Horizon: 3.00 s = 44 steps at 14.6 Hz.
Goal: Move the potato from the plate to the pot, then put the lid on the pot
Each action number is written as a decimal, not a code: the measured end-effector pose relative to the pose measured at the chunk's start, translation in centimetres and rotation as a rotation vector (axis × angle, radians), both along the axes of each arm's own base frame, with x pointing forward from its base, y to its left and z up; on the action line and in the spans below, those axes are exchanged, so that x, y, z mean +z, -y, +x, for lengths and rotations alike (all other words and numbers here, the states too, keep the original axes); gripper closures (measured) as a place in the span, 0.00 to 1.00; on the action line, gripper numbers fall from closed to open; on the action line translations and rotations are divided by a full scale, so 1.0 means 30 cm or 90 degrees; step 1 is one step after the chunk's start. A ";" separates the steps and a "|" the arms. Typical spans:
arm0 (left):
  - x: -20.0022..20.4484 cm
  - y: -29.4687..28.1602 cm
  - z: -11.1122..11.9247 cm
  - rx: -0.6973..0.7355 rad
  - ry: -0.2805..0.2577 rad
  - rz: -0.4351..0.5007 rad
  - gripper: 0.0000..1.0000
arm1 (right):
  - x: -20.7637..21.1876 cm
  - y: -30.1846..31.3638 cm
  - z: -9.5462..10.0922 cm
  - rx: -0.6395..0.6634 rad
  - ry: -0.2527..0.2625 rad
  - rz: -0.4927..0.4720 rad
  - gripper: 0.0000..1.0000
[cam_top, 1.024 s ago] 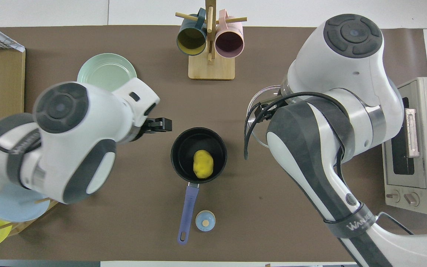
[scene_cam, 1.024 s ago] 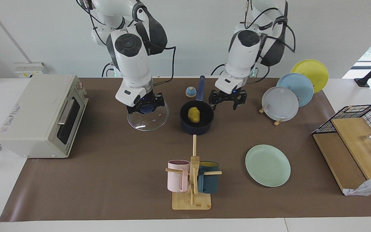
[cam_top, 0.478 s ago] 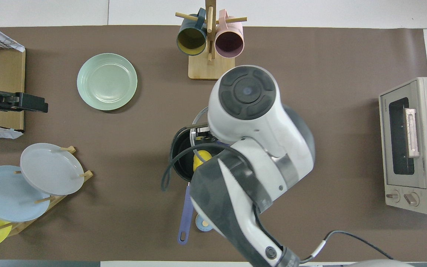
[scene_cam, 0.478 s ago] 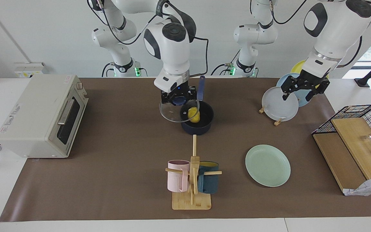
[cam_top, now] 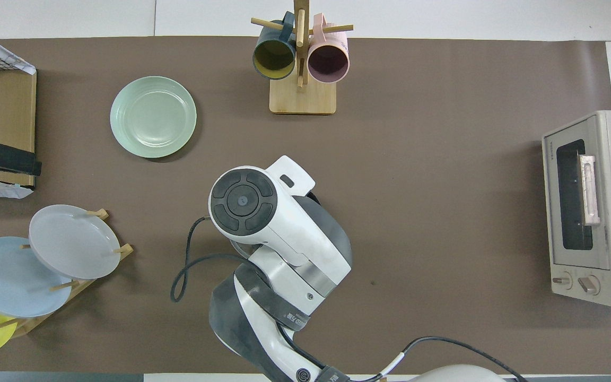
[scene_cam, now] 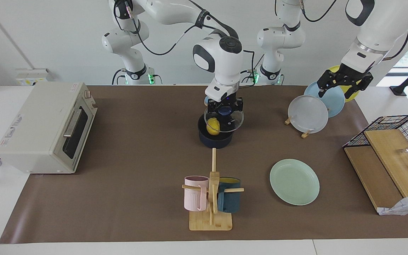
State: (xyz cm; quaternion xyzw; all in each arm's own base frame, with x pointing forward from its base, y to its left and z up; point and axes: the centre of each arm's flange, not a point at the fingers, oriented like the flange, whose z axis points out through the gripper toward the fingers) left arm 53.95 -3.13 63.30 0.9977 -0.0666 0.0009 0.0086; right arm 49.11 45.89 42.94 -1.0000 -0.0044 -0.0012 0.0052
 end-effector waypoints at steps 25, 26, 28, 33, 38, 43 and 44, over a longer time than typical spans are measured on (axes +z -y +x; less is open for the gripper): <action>-0.026 0.072 -0.004 -0.002 -0.016 0.003 0.00 | -0.162 0.050 -0.016 -0.002 0.002 -0.012 0.57; -0.028 0.072 -0.005 -0.002 -0.017 0.003 0.00 | -0.162 0.051 -0.017 0.000 0.003 -0.014 0.57; -0.030 0.072 -0.006 -0.002 -0.020 0.003 0.00 | -0.161 0.050 -0.019 0.003 0.006 -0.015 0.57; -0.032 0.067 -0.006 0.001 -0.021 0.003 0.00 | -0.159 0.045 -0.025 0.009 0.012 -0.019 0.57; -0.033 0.050 -0.006 0.007 -0.023 0.004 0.00 | -0.160 0.050 -0.022 0.008 0.012 -0.019 0.57; -0.033 0.046 -0.005 0.009 -0.023 0.004 0.00 | -0.169 0.053 -0.020 0.008 0.017 -0.016 0.10; -0.033 0.048 -0.006 0.008 -0.023 0.005 0.00 | -0.168 0.053 -0.019 0.008 0.018 -0.016 0.01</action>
